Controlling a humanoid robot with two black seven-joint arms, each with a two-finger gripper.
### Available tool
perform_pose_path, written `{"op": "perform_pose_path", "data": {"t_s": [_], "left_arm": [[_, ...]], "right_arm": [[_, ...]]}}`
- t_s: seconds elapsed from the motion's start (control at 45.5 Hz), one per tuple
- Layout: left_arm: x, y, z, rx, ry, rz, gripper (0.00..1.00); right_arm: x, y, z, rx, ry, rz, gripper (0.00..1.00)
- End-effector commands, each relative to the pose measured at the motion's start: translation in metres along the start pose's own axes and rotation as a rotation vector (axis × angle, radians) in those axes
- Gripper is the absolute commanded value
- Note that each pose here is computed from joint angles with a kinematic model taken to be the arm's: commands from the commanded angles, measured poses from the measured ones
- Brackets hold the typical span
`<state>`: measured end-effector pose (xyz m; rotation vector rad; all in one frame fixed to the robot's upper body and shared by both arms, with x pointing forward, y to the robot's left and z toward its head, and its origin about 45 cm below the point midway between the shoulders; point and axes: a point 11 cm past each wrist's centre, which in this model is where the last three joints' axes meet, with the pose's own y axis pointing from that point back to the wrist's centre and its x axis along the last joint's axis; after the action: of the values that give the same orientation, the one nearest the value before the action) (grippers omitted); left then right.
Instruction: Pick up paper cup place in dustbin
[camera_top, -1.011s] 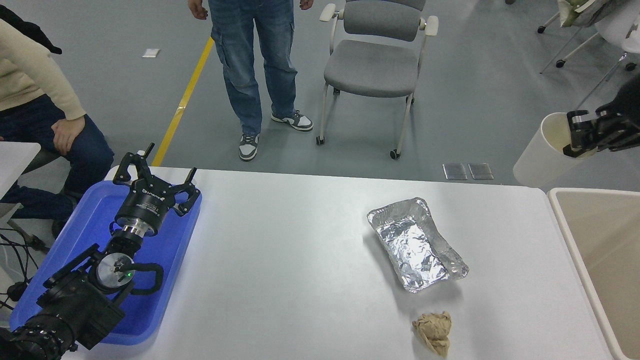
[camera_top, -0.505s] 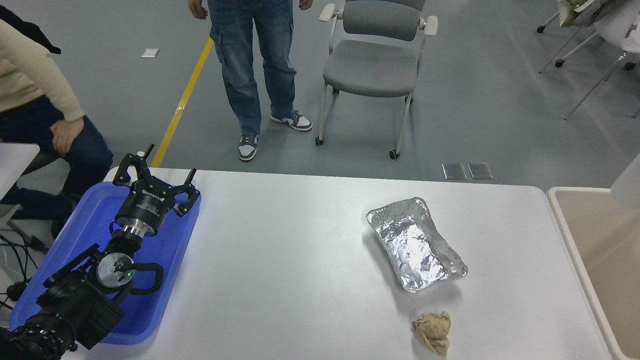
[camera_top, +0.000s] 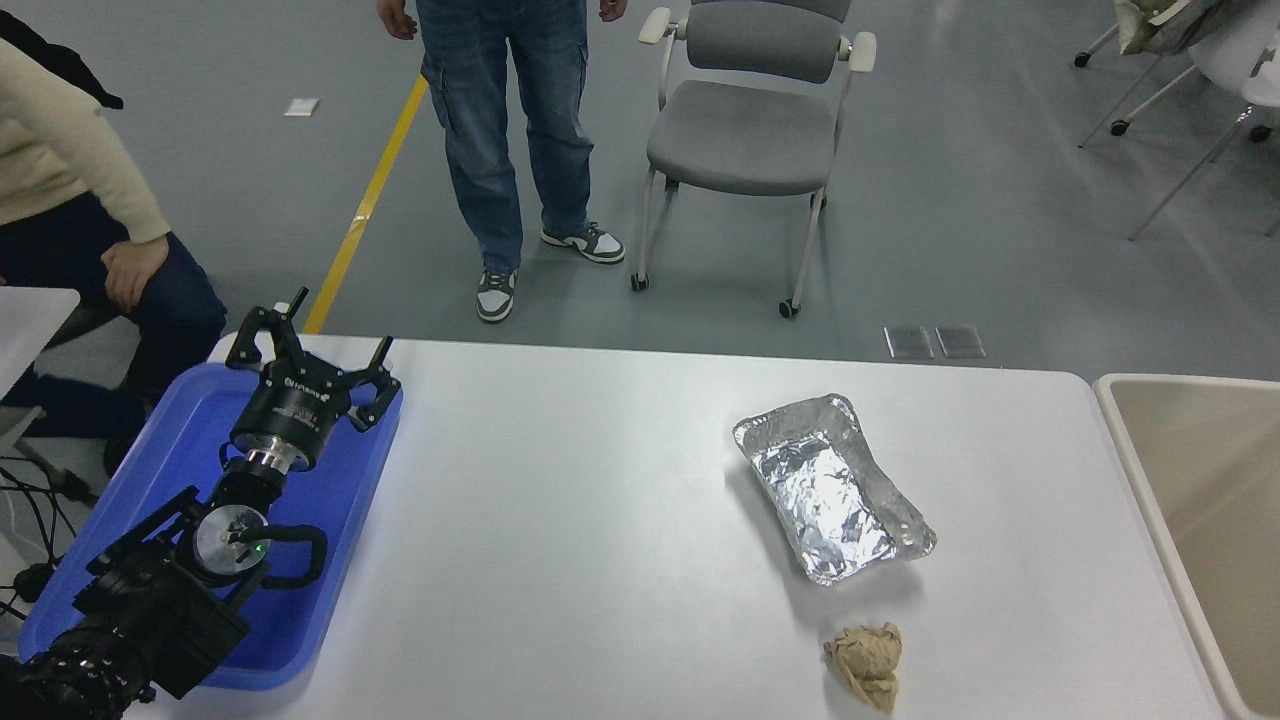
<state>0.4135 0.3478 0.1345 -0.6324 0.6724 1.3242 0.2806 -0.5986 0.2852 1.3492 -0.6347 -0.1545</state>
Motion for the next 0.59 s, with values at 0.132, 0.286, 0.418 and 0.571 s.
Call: {"op": "perform_pose_path", "data": {"t_s": [0.132,0.286,0.418,0.571], "left_arm": [[0.000,0.001,0.000,0.000,0.001,0.000,1.00],[0.000,0.000,0.000,0.000,0.001,-0.001,1.00],[0.001,0.001,0.000,0.000,0.000,0.002,1.00],[0.001,0.001,0.000,0.000,0.000,0.002,1.00]], "right_arm": [[-0.022,-0.075,0.029,-0.031,-0.078,0.224,0.00],[-0.026,-0.110,0.033,-0.152,-0.076,0.315,0.00],[-0.034,-0.129,0.036,-0.211,-0.149,0.344,0.00],[-0.035,-0.140,0.027,-0.281,-0.172,0.362,0.00]]}}
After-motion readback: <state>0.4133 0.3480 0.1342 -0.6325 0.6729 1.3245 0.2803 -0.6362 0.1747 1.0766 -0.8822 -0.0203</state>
